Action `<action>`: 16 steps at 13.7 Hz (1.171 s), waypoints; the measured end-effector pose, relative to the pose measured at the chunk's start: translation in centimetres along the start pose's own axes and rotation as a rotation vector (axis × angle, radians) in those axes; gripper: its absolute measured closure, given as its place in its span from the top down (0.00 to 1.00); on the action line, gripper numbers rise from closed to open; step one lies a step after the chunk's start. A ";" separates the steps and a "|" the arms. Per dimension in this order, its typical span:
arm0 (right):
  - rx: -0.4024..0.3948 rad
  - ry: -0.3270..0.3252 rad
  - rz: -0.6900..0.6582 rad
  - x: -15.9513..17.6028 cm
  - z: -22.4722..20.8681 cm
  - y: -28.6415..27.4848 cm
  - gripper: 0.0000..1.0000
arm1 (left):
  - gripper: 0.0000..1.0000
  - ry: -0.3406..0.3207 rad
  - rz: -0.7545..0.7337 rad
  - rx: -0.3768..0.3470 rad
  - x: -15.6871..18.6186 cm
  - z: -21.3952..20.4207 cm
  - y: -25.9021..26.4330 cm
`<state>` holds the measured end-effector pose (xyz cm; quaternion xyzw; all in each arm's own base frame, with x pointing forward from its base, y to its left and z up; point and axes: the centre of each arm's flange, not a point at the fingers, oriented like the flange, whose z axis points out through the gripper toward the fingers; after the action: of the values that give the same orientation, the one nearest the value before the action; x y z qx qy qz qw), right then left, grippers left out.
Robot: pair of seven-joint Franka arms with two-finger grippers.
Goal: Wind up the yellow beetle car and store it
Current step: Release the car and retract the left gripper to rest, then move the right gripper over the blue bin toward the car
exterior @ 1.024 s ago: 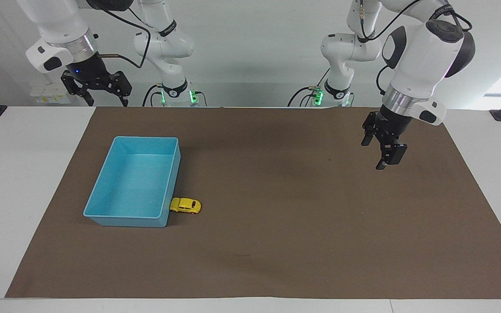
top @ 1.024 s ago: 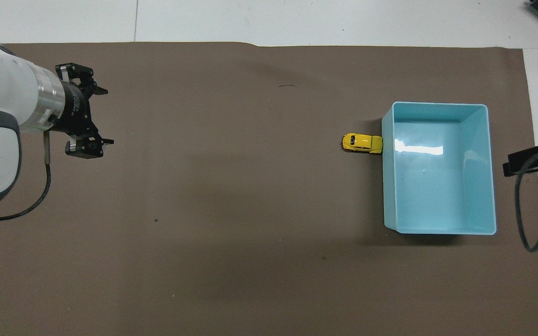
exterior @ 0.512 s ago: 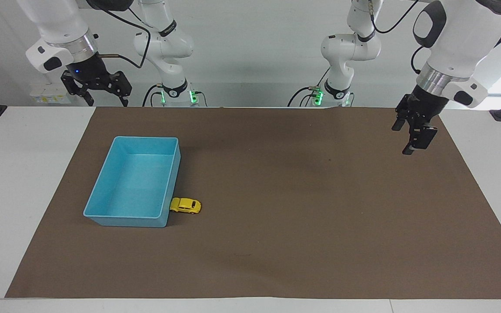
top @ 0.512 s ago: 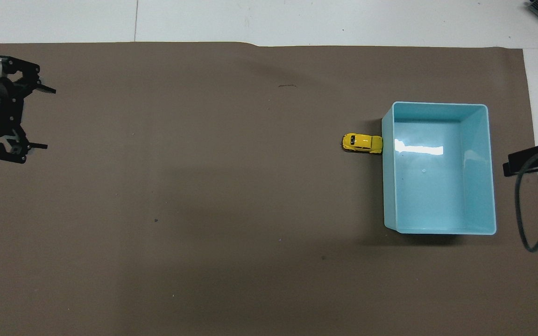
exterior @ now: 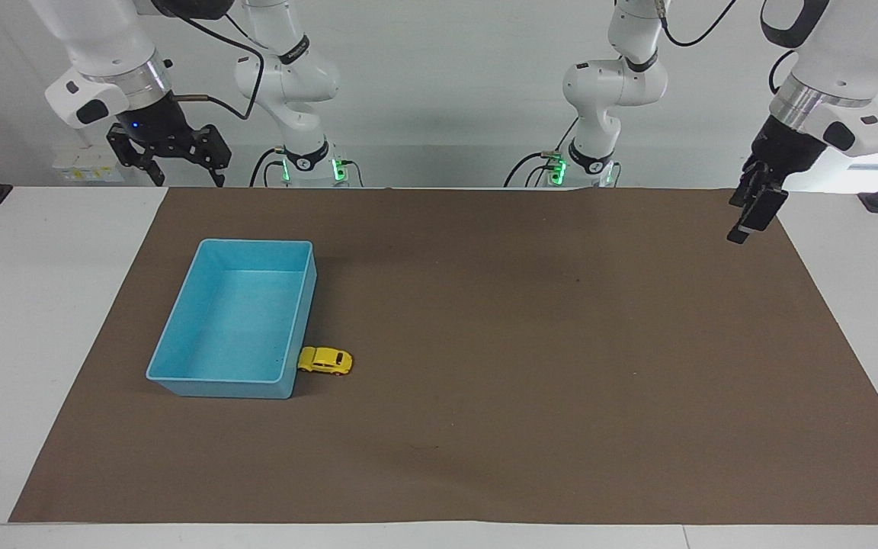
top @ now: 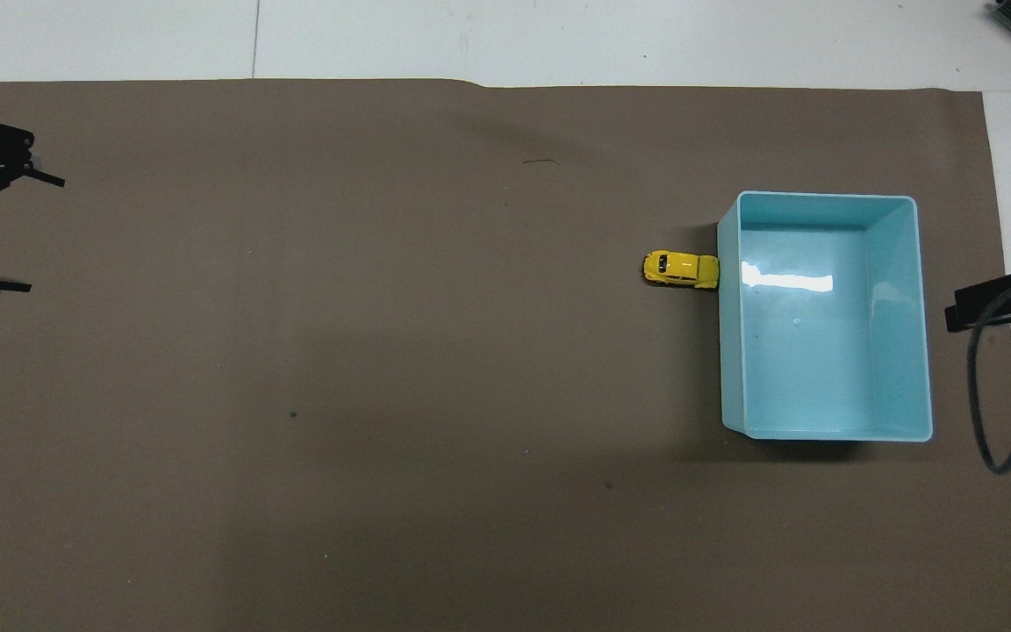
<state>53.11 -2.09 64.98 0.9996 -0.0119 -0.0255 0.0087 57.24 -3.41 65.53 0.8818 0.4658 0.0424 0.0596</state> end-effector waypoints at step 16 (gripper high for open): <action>0.001 -0.064 0.007 -1.1 0.4 0.3 1.00 | 1.00 -0.072 0.780 0.054 -1.3 -0.1 -1.5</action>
<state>52.02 -2.42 64.65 0.9982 -0.0156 -0.0574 0.0076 55.23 -3.64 65.44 0.9948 0.0944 0.0187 0.0322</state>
